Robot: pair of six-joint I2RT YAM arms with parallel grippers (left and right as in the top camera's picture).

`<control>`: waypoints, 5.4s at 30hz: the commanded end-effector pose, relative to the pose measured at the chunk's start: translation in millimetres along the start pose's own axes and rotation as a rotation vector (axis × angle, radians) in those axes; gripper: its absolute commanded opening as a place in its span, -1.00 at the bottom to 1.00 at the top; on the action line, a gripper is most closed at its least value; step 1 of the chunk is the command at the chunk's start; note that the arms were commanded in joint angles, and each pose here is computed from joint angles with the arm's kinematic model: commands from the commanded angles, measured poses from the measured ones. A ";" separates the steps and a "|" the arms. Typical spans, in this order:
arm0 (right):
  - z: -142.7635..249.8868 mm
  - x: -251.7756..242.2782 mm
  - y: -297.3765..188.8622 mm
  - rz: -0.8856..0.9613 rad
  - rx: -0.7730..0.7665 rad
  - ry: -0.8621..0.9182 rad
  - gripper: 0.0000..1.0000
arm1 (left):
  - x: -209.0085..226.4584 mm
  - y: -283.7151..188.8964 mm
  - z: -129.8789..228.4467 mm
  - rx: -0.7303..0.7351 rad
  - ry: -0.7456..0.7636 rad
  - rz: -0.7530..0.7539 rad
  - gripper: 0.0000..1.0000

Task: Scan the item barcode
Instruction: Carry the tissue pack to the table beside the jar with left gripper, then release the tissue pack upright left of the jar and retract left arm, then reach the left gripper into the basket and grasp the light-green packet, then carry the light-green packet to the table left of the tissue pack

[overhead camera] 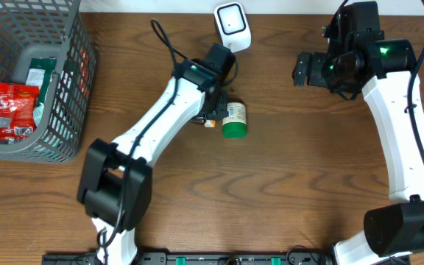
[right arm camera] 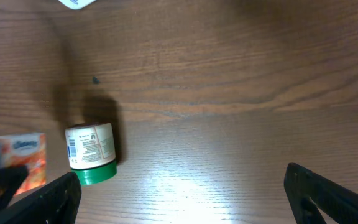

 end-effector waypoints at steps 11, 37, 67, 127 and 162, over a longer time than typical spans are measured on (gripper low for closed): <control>-3.4 2.9 -2.8 -0.009 -0.010 -0.012 0.98 | 2.0 39.4 3.3 0.041 -0.007 -0.085 -0.46; -3.4 2.9 -2.8 -0.009 -0.010 -0.012 0.98 | -1.4 57.2 5.8 0.020 -0.008 -0.109 -0.46; -3.4 3.0 -2.8 -0.010 -0.010 -0.012 0.99 | 24.9 -46.3 -37.0 -0.275 -0.046 -0.042 0.27; -3.4 2.8 -2.8 -0.010 -0.010 -0.012 0.99 | 422.1 25.6 55.6 0.200 -0.812 -0.116 0.87; -3.4 3.0 -2.8 -0.010 -0.010 -0.012 0.98 | 364.7 -238.1 30.9 -0.481 -0.750 -0.209 -0.66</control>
Point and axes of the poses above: each gripper's point midway between its finger pads, its own y axis out along the fingers, its own x axis along the line the jaws close on, z = x × y, the point moved 3 cm from there along -y, back along the fingers, and after that the axes turned 8 degrees about y, right-handed, at the moved point
